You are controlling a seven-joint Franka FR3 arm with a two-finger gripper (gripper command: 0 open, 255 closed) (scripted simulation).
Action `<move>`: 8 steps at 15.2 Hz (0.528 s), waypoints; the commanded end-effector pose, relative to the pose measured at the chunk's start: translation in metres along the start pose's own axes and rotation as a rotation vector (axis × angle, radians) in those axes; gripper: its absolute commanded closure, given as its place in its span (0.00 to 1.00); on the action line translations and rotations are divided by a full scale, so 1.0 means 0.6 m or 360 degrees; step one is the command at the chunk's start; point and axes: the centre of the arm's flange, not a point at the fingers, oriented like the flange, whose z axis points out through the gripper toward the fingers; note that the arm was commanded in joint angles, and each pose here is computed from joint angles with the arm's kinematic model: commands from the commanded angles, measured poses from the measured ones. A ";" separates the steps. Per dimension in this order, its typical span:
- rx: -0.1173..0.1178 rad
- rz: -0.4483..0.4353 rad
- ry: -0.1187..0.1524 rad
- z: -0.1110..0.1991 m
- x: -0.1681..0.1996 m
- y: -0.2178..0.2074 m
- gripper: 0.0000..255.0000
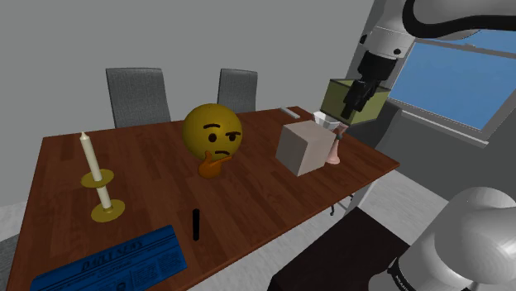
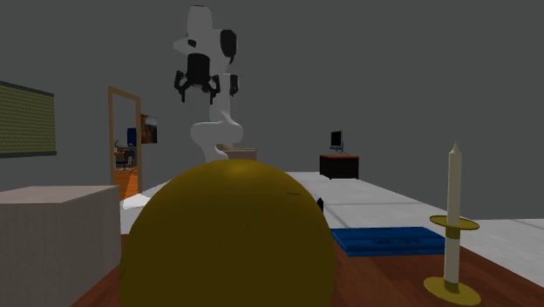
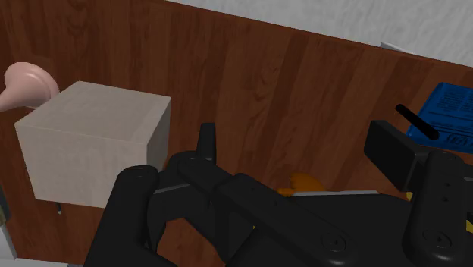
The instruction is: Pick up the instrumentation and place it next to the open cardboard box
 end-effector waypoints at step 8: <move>0.0028 0.0037 0.0037 0.093 0.032 -0.112 0.00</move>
